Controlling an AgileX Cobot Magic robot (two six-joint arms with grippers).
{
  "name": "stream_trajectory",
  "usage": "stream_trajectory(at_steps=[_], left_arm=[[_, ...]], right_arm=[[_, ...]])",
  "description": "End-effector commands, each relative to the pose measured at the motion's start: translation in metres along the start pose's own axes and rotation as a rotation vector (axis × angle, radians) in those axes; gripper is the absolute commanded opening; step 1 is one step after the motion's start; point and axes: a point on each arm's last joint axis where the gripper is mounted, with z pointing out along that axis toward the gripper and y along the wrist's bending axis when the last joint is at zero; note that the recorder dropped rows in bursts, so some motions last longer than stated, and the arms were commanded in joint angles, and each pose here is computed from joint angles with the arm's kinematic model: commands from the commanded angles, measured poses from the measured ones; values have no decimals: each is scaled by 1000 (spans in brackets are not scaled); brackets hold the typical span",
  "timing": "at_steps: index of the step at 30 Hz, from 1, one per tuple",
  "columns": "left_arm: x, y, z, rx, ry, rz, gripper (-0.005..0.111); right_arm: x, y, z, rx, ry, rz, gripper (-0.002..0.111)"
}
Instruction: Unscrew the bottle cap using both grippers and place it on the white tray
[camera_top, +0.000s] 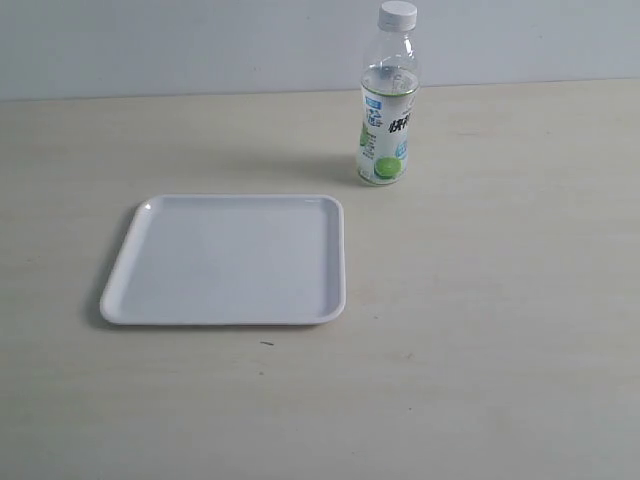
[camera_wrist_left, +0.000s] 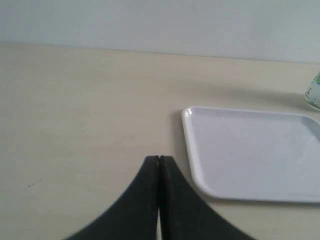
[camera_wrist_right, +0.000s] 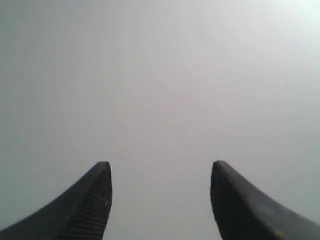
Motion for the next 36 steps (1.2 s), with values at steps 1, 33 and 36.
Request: stream_trajectory(at_steps=[1, 33, 36], left_arm=[[-1, 0, 0, 6, -10, -7, 0], [-1, 0, 0, 6, -10, -7, 0], [-1, 0, 0, 6, -10, -7, 0]], right_arm=[[7, -5, -1, 57, 64, 81, 56], [59, 9, 114, -9, 639, -159, 0], [111, -6, 120, -32, 823, -194, 0]])
